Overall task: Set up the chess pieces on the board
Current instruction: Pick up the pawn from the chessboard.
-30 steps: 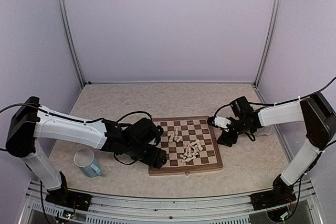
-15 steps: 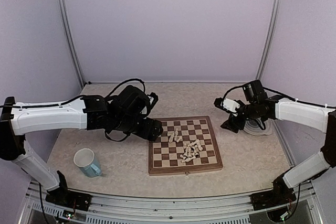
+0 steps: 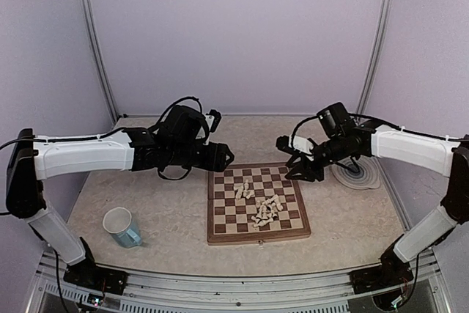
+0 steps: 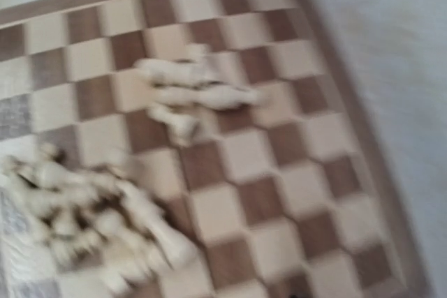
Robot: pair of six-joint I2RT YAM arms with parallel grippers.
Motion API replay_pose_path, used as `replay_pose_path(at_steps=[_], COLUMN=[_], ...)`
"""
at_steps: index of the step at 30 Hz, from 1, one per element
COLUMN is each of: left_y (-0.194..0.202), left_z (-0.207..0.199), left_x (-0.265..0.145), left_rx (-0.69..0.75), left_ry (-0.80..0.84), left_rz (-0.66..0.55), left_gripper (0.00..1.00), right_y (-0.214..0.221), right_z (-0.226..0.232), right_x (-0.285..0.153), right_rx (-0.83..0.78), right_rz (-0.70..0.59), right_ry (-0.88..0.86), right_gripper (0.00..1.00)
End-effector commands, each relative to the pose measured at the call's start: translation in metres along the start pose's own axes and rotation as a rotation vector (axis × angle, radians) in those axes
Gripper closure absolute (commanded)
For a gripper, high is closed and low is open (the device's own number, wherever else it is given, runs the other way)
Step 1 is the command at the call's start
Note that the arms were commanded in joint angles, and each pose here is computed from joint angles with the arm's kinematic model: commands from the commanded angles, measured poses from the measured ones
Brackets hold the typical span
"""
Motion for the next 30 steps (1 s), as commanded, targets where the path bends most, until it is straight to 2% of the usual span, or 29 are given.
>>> replay_pose_path(at_steps=[1,5,11,21,30], left_y=[0.010,0.015,0.020,0.029,0.032], left_z=[0.001,0.015,0.034,0.037,0.035], left_x=[0.010,0.001,-0.018,-0.017,-0.014], left_rx=[-0.093,-0.133,-0.157,-0.162,-0.159], left_ry=[0.028,-0.021,-0.086,-0.091,-0.074], left_rz=[0.004,-0.002,-0.021,-0.010,-0.002], left_gripper=[0.30,0.28,0.25,0.25,0.26], right_y=[-0.011,-0.015,-0.002,0.010,0.016], right_z=[0.023,0.034,0.051,0.060,0.060], right_x=[0.034,0.066,0.099,0.114,0.124], right_rx=[-0.048,-0.063,-0.084,-0.070,-0.052], right_rz=[0.086,0.153,0.254,0.319,0.356], right_ry=[-0.087,-0.137,-0.198,-0.235,-0.240], right_gripper=[0.61,0.60,0.67,0.66,0.71])
Point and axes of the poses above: each gripper's point midway between its finger pads, its own x axis out along the fingers, its own z axis along the line the jaws close on, y = z × x, the point moved 2 cm from there along -x, back along the fingers, and after that the axes turned 15 degrees about x, right-handed, at the moved point
